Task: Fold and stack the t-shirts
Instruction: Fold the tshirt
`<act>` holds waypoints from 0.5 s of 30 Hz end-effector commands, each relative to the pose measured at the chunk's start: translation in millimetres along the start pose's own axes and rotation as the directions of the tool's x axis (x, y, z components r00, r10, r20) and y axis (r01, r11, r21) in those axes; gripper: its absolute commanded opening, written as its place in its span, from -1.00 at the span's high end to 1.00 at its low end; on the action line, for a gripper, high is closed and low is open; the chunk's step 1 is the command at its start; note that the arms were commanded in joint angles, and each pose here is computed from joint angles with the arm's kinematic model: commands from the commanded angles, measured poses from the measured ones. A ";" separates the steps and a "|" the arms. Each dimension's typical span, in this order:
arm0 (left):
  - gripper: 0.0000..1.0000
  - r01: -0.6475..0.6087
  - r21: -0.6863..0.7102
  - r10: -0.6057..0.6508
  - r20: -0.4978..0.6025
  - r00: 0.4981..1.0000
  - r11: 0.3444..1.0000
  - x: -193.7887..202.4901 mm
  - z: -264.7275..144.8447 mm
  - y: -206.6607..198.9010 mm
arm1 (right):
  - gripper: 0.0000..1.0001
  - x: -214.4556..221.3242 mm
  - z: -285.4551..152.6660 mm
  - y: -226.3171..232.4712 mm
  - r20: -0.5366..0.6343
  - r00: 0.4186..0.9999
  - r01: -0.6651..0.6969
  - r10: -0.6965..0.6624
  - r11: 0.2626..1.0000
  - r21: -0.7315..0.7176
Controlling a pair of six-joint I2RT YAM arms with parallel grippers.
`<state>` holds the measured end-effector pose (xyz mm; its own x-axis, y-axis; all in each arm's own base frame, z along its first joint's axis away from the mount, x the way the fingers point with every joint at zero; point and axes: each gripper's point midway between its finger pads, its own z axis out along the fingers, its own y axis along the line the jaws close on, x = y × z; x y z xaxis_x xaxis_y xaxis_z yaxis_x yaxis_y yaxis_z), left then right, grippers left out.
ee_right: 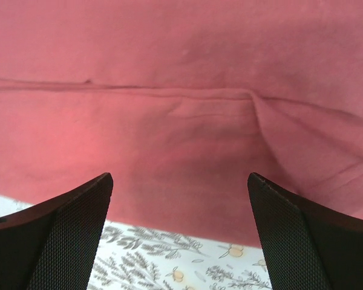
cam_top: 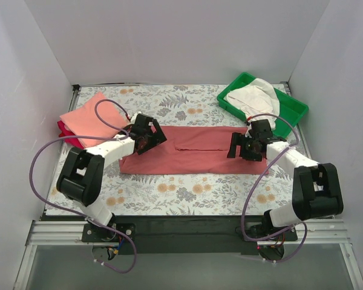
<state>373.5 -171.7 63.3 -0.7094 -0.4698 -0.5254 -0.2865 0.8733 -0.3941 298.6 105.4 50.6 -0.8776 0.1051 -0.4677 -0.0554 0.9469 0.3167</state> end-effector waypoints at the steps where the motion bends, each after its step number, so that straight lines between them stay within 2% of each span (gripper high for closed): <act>1: -0.82 -0.005 0.012 0.005 0.025 1.000 1.000 -13.4 9.7 -11.4 | -0.97 -35.5 1.2 -11.7 0.091 0.996 0.014 -0.022 0.996 0.093; 7: -0.82 -0.012 -0.051 0.013 0.035 0.999 0.999 -18.0 25.3 -5.1 | -0.97 -32.8 7.1 -42.4 0.077 0.997 -0.034 0.016 0.970 0.240; 11: -0.82 -0.016 -0.082 0.024 0.091 0.996 0.996 -39.3 34.8 -8.8 | -0.97 -27.0 5.2 -54.5 0.070 0.997 -0.036 0.016 0.954 0.299; 14: -0.82 0.000 -0.173 0.023 0.130 0.991 0.985 -55.6 47.4 10.7 | -0.97 -18.7 2.9 -63.9 0.058 0.998 -0.044 0.026 0.941 0.336; 15: -0.82 0.013 -0.201 0.025 0.185 0.982 0.979 -75.8 48.2 11.3 | -0.96 -16.0 2.1 -66.8 0.053 0.998 -0.047 0.031 0.937 0.346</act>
<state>424.3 -164.4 44.7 -0.6760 -0.4626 -0.5737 -0.3473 0.8865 -0.3056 318.2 55.7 33.7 -0.8612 0.1372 -0.4895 0.1075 0.9903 0.0884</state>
